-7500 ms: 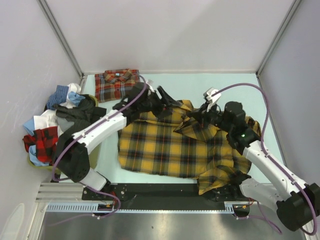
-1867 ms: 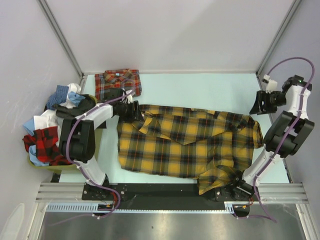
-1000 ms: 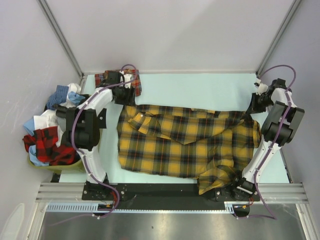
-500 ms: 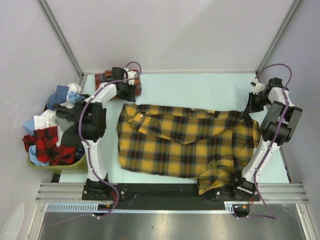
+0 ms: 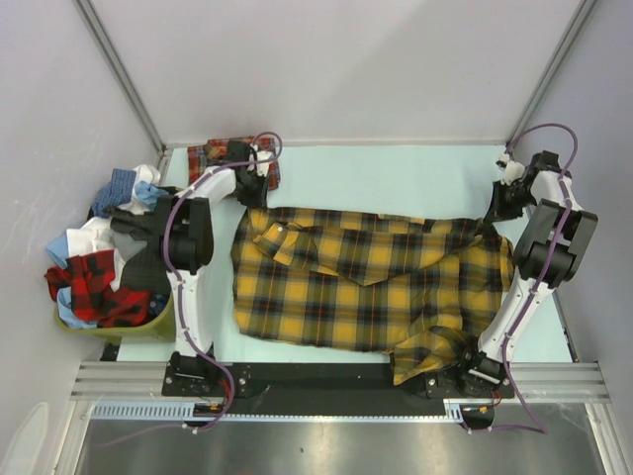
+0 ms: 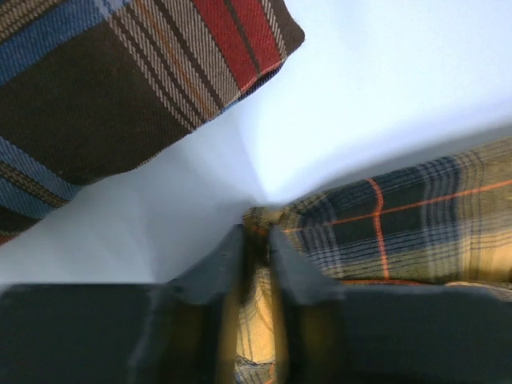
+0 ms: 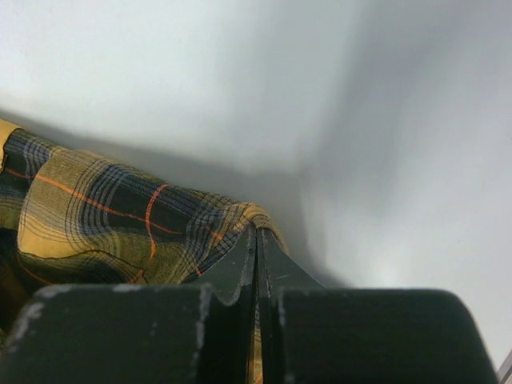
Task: Fold and stack the long sleeve shirts
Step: Fold the shirt
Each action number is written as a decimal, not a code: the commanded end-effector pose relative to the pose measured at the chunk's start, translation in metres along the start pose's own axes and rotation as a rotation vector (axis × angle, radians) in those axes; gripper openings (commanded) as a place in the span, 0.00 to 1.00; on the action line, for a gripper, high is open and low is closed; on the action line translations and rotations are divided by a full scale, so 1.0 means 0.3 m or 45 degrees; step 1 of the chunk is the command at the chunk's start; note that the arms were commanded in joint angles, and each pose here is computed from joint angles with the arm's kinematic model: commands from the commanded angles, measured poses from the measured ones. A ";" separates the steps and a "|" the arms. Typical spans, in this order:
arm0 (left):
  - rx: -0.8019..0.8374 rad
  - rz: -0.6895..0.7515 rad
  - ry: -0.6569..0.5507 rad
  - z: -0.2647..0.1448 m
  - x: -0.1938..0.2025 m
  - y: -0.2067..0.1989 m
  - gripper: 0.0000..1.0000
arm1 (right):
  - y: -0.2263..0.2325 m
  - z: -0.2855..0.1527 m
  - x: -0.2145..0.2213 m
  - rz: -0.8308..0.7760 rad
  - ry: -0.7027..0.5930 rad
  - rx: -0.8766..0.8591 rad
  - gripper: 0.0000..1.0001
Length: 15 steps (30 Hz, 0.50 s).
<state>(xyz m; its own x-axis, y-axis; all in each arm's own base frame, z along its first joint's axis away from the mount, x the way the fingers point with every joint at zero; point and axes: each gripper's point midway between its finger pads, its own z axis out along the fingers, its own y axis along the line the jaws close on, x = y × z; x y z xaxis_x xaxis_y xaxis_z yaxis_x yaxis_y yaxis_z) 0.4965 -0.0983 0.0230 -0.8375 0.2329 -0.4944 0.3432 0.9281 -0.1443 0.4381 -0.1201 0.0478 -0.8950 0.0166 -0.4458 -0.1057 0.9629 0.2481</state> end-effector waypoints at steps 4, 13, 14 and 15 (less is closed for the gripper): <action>-0.111 -0.059 -0.102 -0.101 -0.076 0.101 0.00 | -0.043 -0.023 -0.078 -0.043 -0.072 0.071 0.00; -0.098 -0.036 -0.172 -0.178 -0.126 0.155 0.01 | -0.078 -0.022 -0.185 -0.046 -0.192 0.125 0.00; -0.080 -0.032 -0.159 -0.173 -0.130 0.145 0.04 | -0.074 -0.019 -0.191 -0.048 -0.198 0.123 0.00; -0.044 -0.048 -0.119 -0.150 -0.102 0.129 0.09 | -0.071 -0.016 -0.202 -0.058 -0.208 0.126 0.00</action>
<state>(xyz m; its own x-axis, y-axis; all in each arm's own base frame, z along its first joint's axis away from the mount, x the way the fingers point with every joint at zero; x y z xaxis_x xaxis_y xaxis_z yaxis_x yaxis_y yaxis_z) 0.5071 -0.0621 0.0479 -0.8324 0.1521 -0.5329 0.2680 0.9522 -0.1468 0.4613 -0.1232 0.0595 -0.8637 0.0281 -0.5031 -0.1031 0.9675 0.2309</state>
